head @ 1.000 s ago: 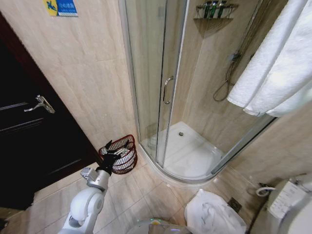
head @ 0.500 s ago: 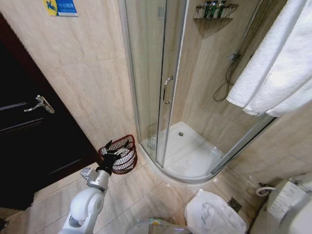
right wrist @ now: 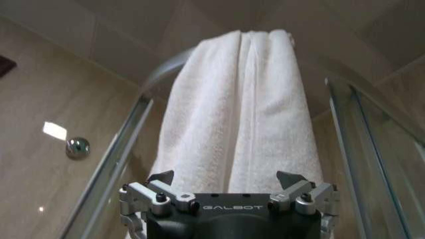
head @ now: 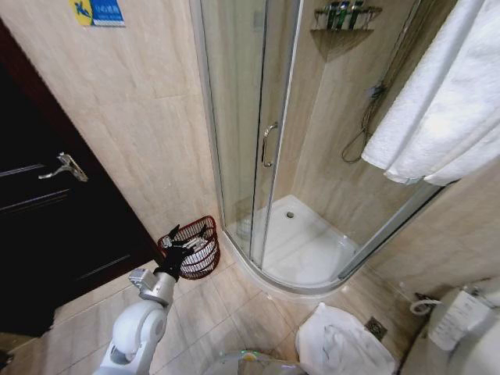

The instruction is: Discard the used towel into the hamper.

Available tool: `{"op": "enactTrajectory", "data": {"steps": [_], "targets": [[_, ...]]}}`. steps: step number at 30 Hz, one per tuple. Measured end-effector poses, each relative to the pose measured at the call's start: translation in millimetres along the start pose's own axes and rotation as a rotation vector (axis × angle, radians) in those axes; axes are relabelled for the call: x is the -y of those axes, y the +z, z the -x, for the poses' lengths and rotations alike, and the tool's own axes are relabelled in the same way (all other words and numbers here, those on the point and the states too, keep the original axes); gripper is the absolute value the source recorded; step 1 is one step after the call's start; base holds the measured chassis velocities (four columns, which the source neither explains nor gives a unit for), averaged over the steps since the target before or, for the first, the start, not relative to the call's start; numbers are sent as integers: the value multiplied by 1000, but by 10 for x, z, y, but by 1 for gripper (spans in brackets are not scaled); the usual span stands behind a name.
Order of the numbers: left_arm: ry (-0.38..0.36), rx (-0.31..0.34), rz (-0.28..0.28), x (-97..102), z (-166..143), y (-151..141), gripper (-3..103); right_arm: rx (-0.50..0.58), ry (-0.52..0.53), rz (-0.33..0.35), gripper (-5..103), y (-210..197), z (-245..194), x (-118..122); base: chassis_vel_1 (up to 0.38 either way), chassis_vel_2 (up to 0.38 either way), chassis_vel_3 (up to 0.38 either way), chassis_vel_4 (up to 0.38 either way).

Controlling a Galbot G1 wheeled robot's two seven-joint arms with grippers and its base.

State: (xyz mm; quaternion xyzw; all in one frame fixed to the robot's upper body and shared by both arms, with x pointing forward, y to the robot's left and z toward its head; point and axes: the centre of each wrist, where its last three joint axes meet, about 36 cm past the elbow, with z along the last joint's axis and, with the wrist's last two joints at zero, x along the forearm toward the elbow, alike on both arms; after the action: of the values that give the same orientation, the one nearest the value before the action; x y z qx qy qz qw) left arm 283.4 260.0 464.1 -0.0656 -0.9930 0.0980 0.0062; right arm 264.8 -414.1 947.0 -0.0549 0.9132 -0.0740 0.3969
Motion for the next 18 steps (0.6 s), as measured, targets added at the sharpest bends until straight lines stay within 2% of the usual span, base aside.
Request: {"op": "enactTrajectory", "data": {"steps": [6, 11, 14, 17, 18], "targets": [[0, 0, 0, 0, 0, 0, 100, -43, 49, -57, 100, -68, 138, 145, 0, 0, 0, 0], [0, 0, 0, 0, 0, 0, 100, -60, 50, -84, 100, -10, 193, 177, 0, 0, 0, 0], [0, 0, 0, 0, 0, 0, 100, -85, 16, -65, 100, 60, 206, 161, 0, 0, 0, 0], [0, 0, 0, 0, 0, 0, 100, -122, -53, 6, 100, 182, 207, 152, 0, 0, 0, 0], [0, 0, 0, 0, 0, 0, 100, -122, -53, 6, 100, 182, 207, 152, 0, 0, 0, 0]]}}
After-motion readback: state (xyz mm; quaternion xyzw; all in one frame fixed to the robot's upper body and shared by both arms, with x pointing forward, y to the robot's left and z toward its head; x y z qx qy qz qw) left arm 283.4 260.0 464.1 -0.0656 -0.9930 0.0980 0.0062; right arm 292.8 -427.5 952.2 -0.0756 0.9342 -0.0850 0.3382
